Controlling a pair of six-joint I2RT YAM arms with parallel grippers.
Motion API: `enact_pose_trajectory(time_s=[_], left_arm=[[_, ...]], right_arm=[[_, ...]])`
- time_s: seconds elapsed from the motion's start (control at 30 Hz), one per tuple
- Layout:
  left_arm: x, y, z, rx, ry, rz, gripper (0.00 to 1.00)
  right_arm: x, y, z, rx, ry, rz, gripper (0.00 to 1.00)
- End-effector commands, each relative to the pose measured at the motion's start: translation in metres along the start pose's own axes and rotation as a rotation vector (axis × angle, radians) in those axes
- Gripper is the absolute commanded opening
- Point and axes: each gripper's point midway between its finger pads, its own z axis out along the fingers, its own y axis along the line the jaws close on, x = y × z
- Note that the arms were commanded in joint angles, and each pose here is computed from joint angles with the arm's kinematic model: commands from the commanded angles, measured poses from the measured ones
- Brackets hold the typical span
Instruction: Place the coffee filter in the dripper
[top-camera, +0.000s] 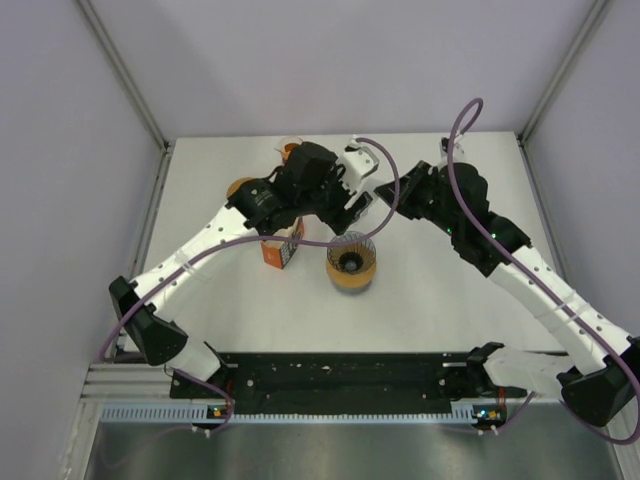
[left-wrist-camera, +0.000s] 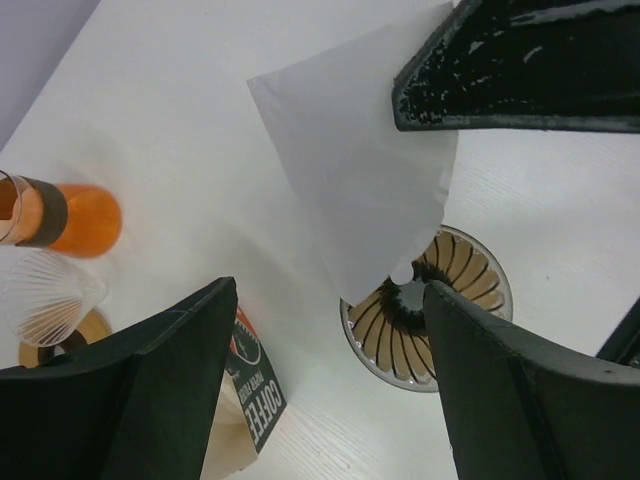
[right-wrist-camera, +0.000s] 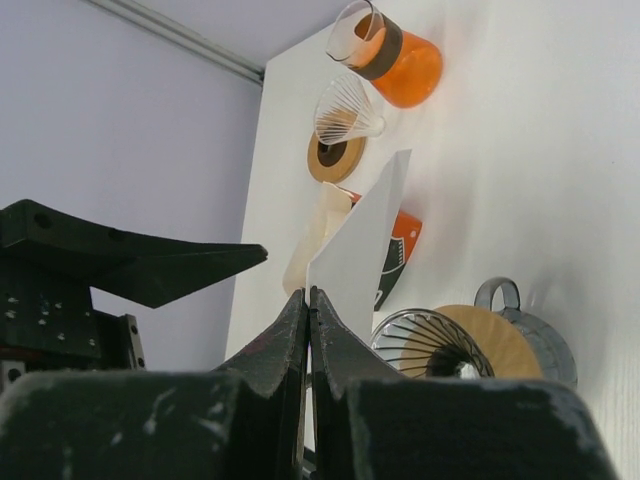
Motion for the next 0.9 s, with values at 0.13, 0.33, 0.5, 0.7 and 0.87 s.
enact_pose_trajectory(time_s=[0.13,0.33,0.5,0.7,0.87], left_arm=[[-0.010,0.023,0.025,-0.193,-0.029,0.019,0.75],[-0.010,0.029,0.027,-0.230,-0.028,0.003,0.41],[-0.006,0.013,0.030,-0.158,-0.025,-0.068,0.00],[0.005,0.017,0.032,-0.159,0.008,-0.257,0.00],[0.009,0.029,0.028,-0.186,0.019,-0.402,0.00]], right_arm=[[-0.014,0.014,-0.009,-0.061,-0.051,0.026,0.00],[-0.009,0.014,-0.004,-0.067,-0.026,0.020,0.00],[-0.001,0.020,0.005,-0.117,0.012,-0.029,0.00],[-0.010,0.014,0.010,-0.068,-0.026,-0.161,0.34],[-0.011,0.028,-0.002,0.013,-0.165,-0.342,0.60]])
